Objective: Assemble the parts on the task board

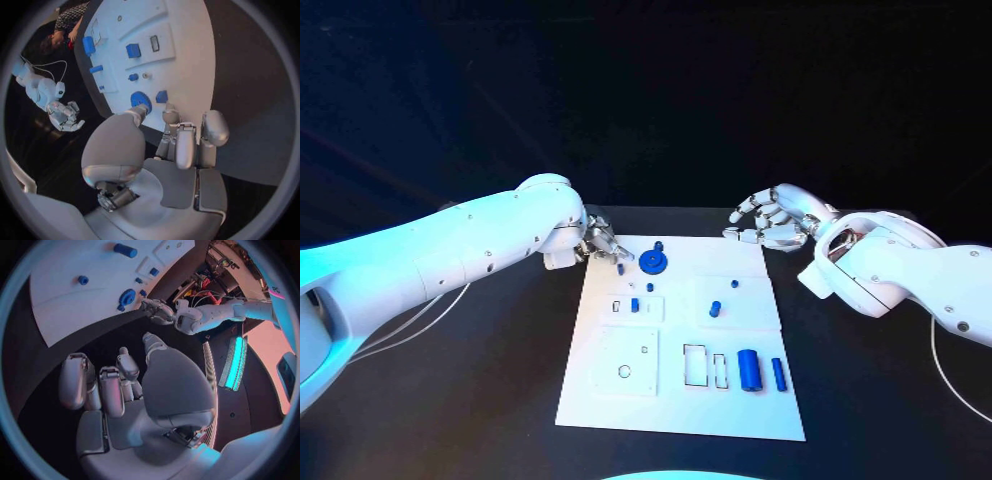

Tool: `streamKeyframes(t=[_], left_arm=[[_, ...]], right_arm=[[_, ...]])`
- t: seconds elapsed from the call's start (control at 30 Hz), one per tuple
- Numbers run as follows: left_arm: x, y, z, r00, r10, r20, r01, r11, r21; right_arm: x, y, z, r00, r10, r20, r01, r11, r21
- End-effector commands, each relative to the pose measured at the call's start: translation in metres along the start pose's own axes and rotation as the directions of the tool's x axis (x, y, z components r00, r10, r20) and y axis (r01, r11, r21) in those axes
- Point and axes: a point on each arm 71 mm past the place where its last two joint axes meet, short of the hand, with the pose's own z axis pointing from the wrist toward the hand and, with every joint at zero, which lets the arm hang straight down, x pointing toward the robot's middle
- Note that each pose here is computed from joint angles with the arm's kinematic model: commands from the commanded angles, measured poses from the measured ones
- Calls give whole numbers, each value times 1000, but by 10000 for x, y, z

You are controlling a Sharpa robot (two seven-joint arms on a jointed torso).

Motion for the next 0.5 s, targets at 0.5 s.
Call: streamKeyframes(t=[0.5], left_arm=[[65, 16, 29, 998, 26, -58, -26, 1000, -4]], right_arm=[[12, 6, 0, 1000, -4, -14, 3, 1000, -11]])
